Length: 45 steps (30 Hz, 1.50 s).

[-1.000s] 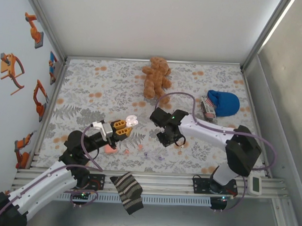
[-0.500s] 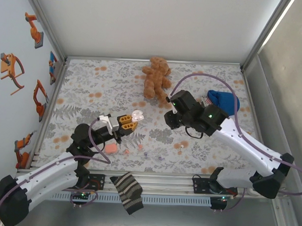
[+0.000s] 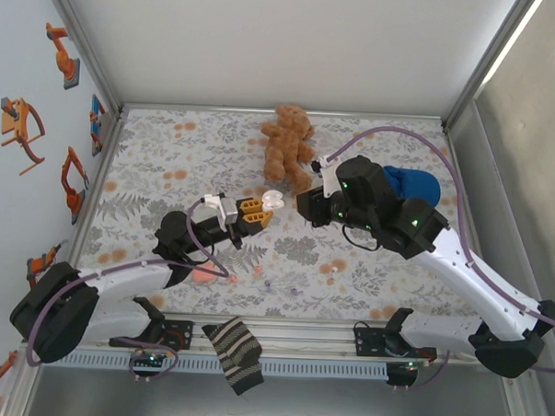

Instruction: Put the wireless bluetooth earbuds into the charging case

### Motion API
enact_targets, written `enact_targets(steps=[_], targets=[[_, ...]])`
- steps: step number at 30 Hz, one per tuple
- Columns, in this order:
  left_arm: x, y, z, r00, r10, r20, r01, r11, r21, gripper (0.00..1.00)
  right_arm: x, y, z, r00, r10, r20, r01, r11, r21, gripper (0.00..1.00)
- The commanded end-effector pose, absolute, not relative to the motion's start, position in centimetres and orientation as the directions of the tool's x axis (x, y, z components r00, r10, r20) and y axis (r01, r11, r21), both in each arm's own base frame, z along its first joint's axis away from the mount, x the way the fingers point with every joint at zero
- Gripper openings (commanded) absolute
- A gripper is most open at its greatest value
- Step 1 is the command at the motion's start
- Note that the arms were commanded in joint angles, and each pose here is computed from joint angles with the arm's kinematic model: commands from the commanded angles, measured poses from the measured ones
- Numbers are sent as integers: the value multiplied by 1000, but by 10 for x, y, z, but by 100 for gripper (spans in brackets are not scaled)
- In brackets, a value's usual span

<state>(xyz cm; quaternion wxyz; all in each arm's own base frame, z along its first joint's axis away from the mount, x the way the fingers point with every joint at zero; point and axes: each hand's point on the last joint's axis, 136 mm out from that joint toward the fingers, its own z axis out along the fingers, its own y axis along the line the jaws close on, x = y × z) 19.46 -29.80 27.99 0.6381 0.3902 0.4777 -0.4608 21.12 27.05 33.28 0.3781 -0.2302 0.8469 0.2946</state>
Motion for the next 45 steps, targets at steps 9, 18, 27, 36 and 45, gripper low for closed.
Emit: enact_targets(steps=[9,18,27,36,45], targets=[[189,-315,318,179,-331,-926,976,177,125,7,211,298,374,-534,-97,-840,-685,632,362,19],[189,-319,320,176,-335,-926,978,167,126,6,216,312,371,-502,-131,-855,-698,645,311,19],[189,-321,321,172,-336,-926,979,164,123,6,219,308,365,-479,-161,-863,-687,681,255,19],[188,-322,323,170,-340,-925,980,158,122,6,217,305,350,-490,-203,-847,-677,701,223,19],[187,-320,322,175,-340,-924,978,165,124,6,218,300,340,-491,-255,-833,-667,725,172,19]])
